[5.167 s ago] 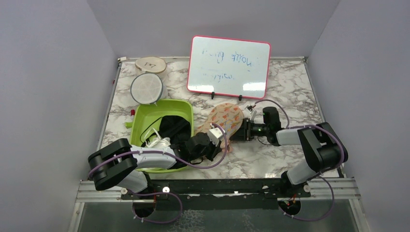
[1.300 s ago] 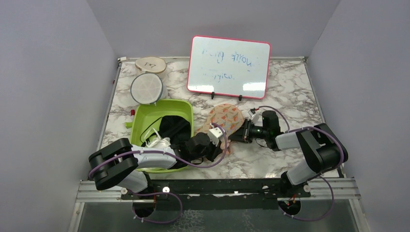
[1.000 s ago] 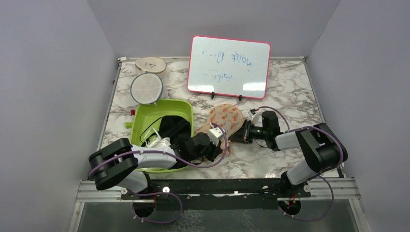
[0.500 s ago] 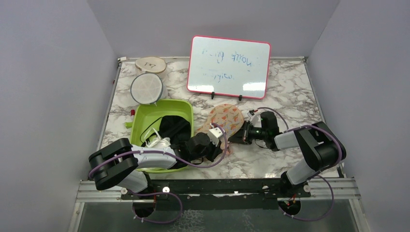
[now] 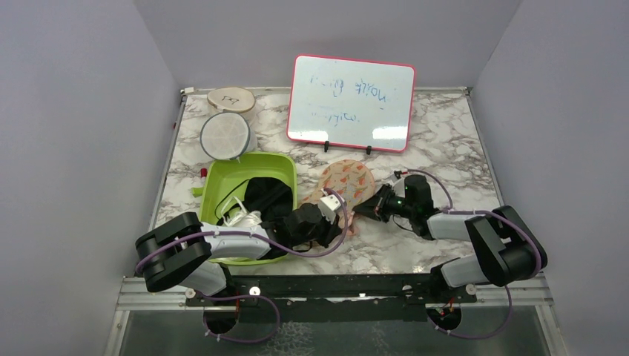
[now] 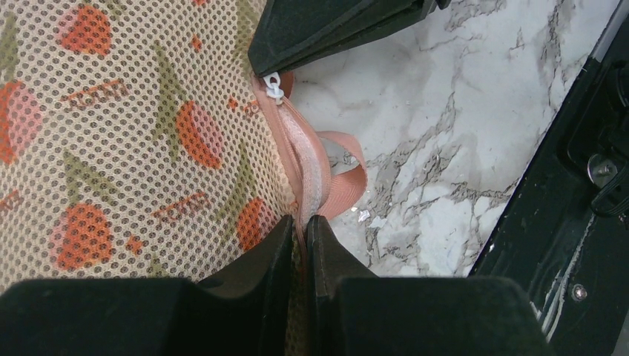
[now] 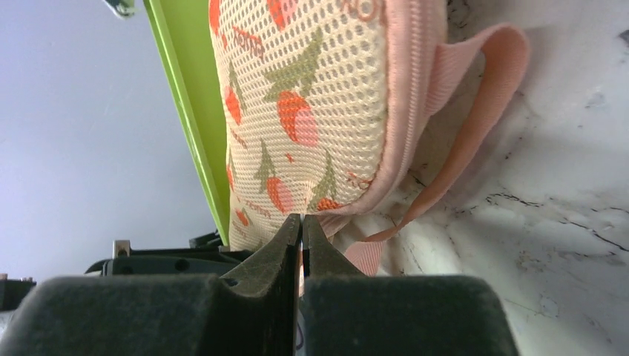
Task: Unzip the laundry bag and remove the bra
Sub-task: Unzip the laundry bag at the center of the board.
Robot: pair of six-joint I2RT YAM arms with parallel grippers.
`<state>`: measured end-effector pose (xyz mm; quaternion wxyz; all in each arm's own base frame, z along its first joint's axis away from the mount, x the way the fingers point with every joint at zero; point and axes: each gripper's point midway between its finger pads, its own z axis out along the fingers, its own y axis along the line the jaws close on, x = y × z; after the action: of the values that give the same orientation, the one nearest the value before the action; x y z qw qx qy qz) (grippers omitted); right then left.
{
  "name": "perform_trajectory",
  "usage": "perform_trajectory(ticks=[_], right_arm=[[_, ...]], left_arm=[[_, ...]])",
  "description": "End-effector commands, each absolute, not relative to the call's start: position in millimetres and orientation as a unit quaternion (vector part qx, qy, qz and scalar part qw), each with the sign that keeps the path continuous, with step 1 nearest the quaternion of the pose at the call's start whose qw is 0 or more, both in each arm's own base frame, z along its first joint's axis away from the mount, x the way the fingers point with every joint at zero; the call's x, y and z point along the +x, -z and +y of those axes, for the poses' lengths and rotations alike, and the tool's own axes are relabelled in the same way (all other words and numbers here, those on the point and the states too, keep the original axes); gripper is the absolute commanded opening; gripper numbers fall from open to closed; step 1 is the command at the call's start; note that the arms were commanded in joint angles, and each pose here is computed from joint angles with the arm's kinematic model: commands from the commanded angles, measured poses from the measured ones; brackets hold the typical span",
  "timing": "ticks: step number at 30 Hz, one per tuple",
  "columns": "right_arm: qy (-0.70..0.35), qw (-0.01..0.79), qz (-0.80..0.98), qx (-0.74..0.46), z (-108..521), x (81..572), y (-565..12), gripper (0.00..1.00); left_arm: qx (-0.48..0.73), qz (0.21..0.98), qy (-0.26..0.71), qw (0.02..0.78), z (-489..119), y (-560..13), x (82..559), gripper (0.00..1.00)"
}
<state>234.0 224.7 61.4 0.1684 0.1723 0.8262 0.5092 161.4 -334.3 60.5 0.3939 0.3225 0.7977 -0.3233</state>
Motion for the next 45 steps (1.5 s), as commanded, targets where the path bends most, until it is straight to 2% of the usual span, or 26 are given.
perform_trajectory(ticks=[1, 11, 13, 16, 18, 21, 23, 26, 30, 32, 35, 38, 42, 45], right_arm=[[-0.477, 0.217, 0.82, 0.229, 214, 262, -65, 0.01], [-0.428, 0.264, 0.828, 0.25, 193, 270, -56, 0.01], [-0.42, 0.278, 0.835, 0.221, 192, 269, -56, 0.01], [-0.442, 0.308, 0.838, 0.082, 206, 262, -67, 0.01], [-0.45, 0.318, 0.835, -0.006, 212, 252, -72, 0.01], [-0.447, 0.322, 0.832, -0.066, 212, 240, -78, 0.01], [-0.446, 0.325, 0.83, -0.089, 211, 234, -83, 0.01], [-0.417, 0.335, 0.841, -0.085, 202, 235, -81, 0.08], [-0.394, 0.348, 0.847, -0.077, 194, 236, -81, 0.22], [-0.395, 0.343, 0.849, -0.073, 193, 234, -79, 0.33], [-0.403, 0.329, 0.851, -0.07, 195, 227, -75, 0.42], [-0.41, 0.326, 0.849, -0.069, 195, 223, -74, 0.44], [-0.422, 0.322, 0.844, -0.071, 198, 219, -73, 0.45], [-0.435, 0.313, 0.841, -0.078, 202, 216, -72, 0.45]], left_arm=[[0.328, 0.792, 0.34, 0.387, -336, -64, 154, 0.0], [0.327, 0.792, 0.337, 0.39, -324, -64, 149, 0.0], [0.329, 0.792, 0.336, 0.39, -323, -63, 149, 0.0], [0.332, 0.791, 0.339, 0.387, -324, -64, 148, 0.0], [0.337, 0.79, 0.341, 0.382, -326, -65, 146, 0.14], [0.346, 0.784, 0.348, 0.381, -328, -70, 143, 0.41], [0.351, 0.782, 0.345, 0.383, -330, -77, 145, 0.5], [0.351, 0.787, 0.322, 0.392, -336, -89, 157, 0.61], [0.35, 0.809, 0.26, 0.394, -339, -80, 179, 0.57], [0.35, 0.818, 0.226, 0.397, -339, -73, 189, 0.52], [0.353, 0.822, 0.185, 0.407, -336, -64, 200, 0.42], [0.366, 0.82, 0.152, 0.412, -333, -55, 205, 0.39], [0.386, 0.818, 0.136, 0.405, -333, -44, 202, 0.48], [0.388, 0.822, 0.122, 0.397, -331, -32, 201, 0.49]])
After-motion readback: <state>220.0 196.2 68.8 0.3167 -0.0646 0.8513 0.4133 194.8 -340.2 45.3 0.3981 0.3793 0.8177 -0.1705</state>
